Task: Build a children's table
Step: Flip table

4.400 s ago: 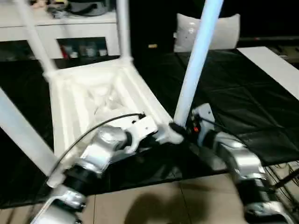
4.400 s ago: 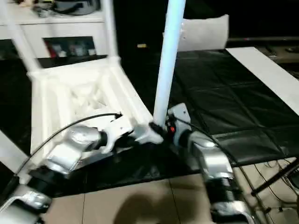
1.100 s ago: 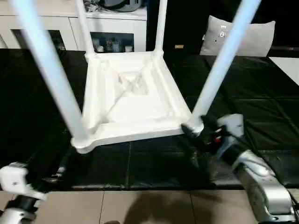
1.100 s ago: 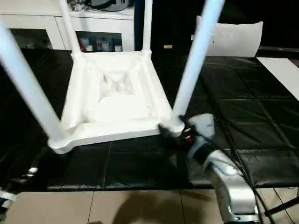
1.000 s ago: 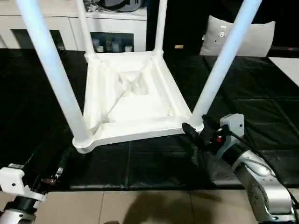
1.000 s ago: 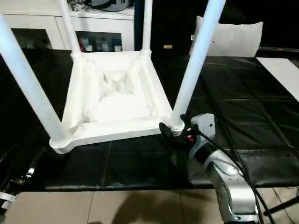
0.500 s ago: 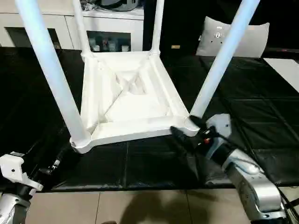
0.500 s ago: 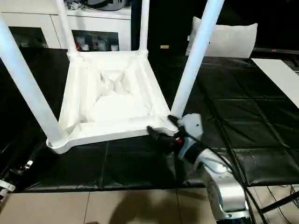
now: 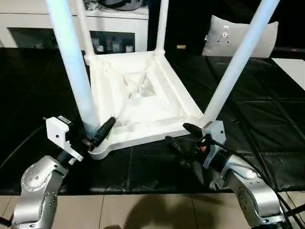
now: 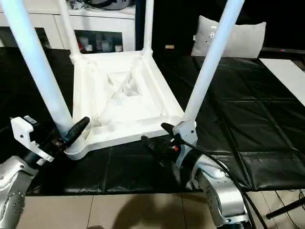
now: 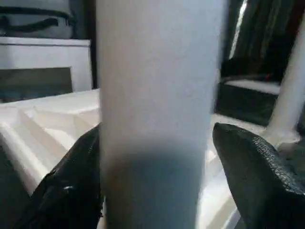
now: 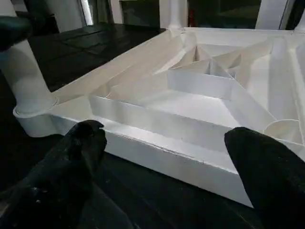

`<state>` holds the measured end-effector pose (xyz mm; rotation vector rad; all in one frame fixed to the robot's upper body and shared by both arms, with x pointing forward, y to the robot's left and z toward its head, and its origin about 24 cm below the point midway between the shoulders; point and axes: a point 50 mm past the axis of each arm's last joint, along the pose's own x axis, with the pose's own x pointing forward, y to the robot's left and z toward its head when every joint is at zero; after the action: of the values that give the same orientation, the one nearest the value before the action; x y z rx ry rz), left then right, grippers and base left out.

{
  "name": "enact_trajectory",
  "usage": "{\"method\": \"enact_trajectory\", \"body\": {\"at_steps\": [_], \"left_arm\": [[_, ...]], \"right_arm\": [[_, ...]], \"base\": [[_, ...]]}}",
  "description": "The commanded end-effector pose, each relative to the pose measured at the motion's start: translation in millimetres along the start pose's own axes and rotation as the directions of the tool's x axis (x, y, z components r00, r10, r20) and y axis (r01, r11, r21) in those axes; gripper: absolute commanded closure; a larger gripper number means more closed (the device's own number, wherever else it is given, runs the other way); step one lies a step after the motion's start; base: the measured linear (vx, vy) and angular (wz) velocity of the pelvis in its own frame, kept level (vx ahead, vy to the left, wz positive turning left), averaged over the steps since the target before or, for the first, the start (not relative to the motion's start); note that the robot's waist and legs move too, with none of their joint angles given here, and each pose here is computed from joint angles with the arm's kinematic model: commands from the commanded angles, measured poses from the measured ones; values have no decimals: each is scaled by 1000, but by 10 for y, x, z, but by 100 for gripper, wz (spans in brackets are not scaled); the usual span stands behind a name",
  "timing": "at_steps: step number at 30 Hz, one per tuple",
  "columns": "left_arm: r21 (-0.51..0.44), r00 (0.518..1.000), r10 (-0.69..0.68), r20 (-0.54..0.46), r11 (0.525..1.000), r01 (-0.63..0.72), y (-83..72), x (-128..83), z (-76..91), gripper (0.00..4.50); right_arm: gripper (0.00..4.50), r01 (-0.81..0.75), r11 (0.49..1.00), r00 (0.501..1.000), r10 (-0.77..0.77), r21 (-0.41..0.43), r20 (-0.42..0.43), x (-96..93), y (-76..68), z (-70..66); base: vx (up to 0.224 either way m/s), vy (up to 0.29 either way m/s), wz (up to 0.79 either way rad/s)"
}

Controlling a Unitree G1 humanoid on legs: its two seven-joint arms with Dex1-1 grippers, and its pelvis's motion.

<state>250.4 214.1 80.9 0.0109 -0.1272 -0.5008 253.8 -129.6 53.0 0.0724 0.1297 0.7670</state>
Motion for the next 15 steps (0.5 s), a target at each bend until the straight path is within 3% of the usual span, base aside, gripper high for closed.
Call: {"method": "enact_trajectory", "body": {"at_steps": [1,4,5,8,15], "left_arm": [[20,999,23,-39,1000,-22,19,18,12,129],[40,996,62,-71,997,-59,41,-5,-28,132],[19,995,73,-66,997,-71,21,-23,-41,167],[19,994,79,-72,997,-78,-6,-37,-55,170],[-1,984,161,-73,987,-161,-52,-37,-77,241]], "right_arm": [[0,3,1000,1000,-3,-13,-14,6,-28,-26],[0,18,1000,999,-18,-14,-30,4,-45,-56],[0,18,1000,999,-18,-11,-28,4,-45,-58],[0,15,1000,1000,-16,-9,-27,2,-39,-61],[0,0,1000,1000,0,3,-21,3,-2,-90]], "base": [[0,0,0],[0,0,0],[0,0,0],[0,0,0],[0,0,0]]}}
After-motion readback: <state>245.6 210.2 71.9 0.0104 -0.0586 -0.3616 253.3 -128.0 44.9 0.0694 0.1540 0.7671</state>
